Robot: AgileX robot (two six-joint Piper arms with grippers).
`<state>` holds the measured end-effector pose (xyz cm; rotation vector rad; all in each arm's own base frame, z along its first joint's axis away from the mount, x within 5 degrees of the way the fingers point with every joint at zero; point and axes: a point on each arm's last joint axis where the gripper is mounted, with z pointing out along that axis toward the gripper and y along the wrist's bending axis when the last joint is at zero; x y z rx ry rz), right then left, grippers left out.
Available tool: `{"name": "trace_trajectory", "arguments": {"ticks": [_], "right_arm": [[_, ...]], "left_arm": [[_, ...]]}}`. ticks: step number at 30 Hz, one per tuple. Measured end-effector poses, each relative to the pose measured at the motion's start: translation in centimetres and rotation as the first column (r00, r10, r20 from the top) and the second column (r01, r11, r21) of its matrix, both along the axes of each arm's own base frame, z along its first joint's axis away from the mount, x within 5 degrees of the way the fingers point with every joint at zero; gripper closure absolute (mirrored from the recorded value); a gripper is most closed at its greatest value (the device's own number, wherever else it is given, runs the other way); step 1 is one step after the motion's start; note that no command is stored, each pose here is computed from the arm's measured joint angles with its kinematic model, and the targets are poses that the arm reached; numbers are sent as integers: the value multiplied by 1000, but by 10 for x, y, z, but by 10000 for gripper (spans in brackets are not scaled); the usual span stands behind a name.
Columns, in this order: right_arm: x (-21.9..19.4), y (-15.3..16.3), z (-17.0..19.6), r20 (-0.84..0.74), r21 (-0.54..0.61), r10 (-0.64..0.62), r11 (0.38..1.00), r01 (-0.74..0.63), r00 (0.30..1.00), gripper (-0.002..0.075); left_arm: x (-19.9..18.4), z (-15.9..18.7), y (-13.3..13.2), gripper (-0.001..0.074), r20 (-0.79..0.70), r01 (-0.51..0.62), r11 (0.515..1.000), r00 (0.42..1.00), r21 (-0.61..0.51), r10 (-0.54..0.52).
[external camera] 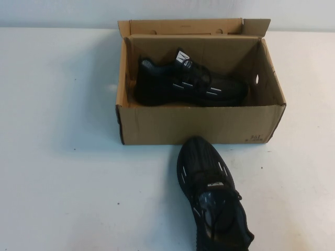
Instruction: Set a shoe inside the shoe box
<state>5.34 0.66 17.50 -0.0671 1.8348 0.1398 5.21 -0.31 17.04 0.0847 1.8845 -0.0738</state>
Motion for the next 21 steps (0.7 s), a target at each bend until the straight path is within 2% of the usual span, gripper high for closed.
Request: {"name": "trace_trajectory", "arguments": {"ticks": [4, 9, 15, 17, 21], "right_arm": [[1, 1, 6, 70, 11, 4, 1000, -4, 998, 742], [3, 2, 25, 276, 40, 10, 999, -22, 961, 742], [-4, 3, 57, 589, 79, 5, 995, -63, 808, 742], [-6, 3, 63, 647, 83, 2, 994, -74, 763, 742], [-8, 3, 67, 684, 87, 0, 993, -81, 729, 742]], "left_arm": [[1, 4, -1, 738, 44, 7, 1000, 999, -6, -7], [4, 21, -4, 738, 230, 39, 999, 973, -30, -31], [1, 49, -8, 739, 521, 101, 993, 852, -53, -59], [0, 53, -8, 738, 555, 109, 992, 830, -55, -61], [0, 54, -8, 739, 566, 112, 992, 822, -53, -62]]}}
